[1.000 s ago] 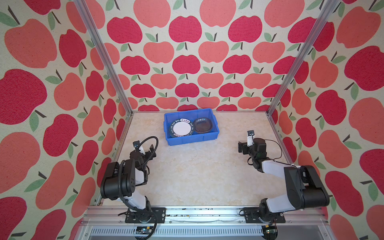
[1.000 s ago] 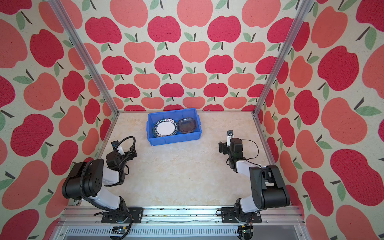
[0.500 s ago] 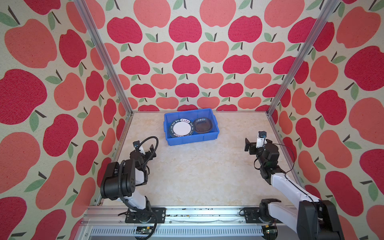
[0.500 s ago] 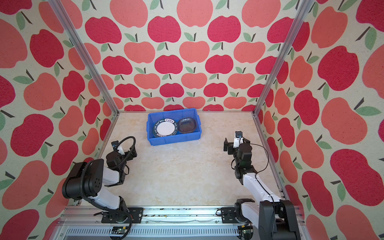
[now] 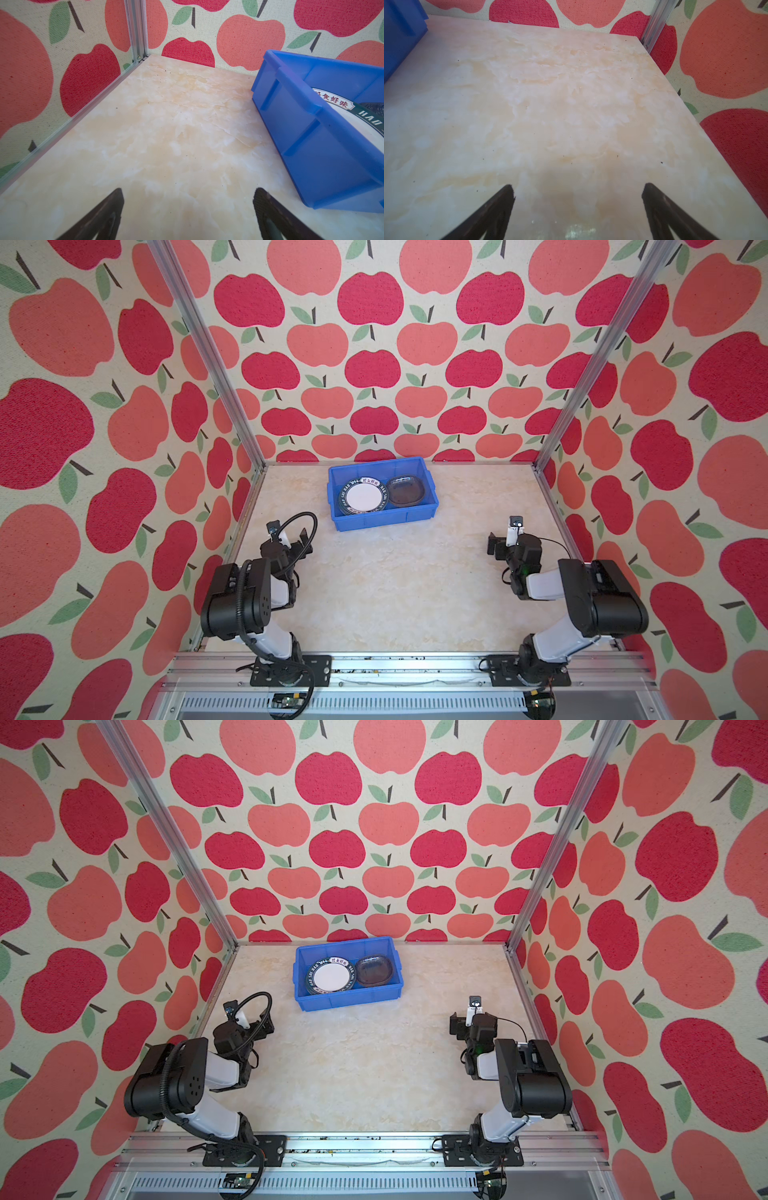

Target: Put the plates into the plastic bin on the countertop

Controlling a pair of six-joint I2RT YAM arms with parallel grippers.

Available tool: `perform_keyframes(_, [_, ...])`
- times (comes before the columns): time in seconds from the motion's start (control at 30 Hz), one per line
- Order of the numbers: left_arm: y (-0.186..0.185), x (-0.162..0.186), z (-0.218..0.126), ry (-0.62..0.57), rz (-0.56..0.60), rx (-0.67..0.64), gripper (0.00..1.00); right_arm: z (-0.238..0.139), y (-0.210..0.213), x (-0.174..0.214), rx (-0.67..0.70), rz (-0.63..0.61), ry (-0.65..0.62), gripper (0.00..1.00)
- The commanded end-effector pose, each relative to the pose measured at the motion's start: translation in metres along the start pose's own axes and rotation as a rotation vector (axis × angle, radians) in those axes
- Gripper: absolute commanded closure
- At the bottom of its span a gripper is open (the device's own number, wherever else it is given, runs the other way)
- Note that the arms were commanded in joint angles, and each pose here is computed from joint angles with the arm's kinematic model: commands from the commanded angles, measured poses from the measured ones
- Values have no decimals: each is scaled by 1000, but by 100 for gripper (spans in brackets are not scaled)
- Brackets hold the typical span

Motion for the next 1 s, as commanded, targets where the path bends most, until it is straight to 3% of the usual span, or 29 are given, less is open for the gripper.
perform_keyframes(0.0, [-2, -4, 4, -4, 19, -5, 1, 2, -7, -22, 84, -3, -112, 0])
perform_keyframes(0.4, [-12, -8, 18, 38, 65, -23, 1, 0, -2, -23, 118, -36, -101, 0])
perform_keyframes(0.97, [-17, -7, 22, 55, 96, -38, 1, 8, -4, -24, -44, -4, -99, 0])
Point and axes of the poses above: each gripper's point midway between its finger pads, its own z axis out along the fingers, its own y axis along the line the jaws close on, x = y × z, the point moved 8 cm from there along -z, back along the fingers, and after that the axes turned 15 degrees about -z, right-handed, at the moved point
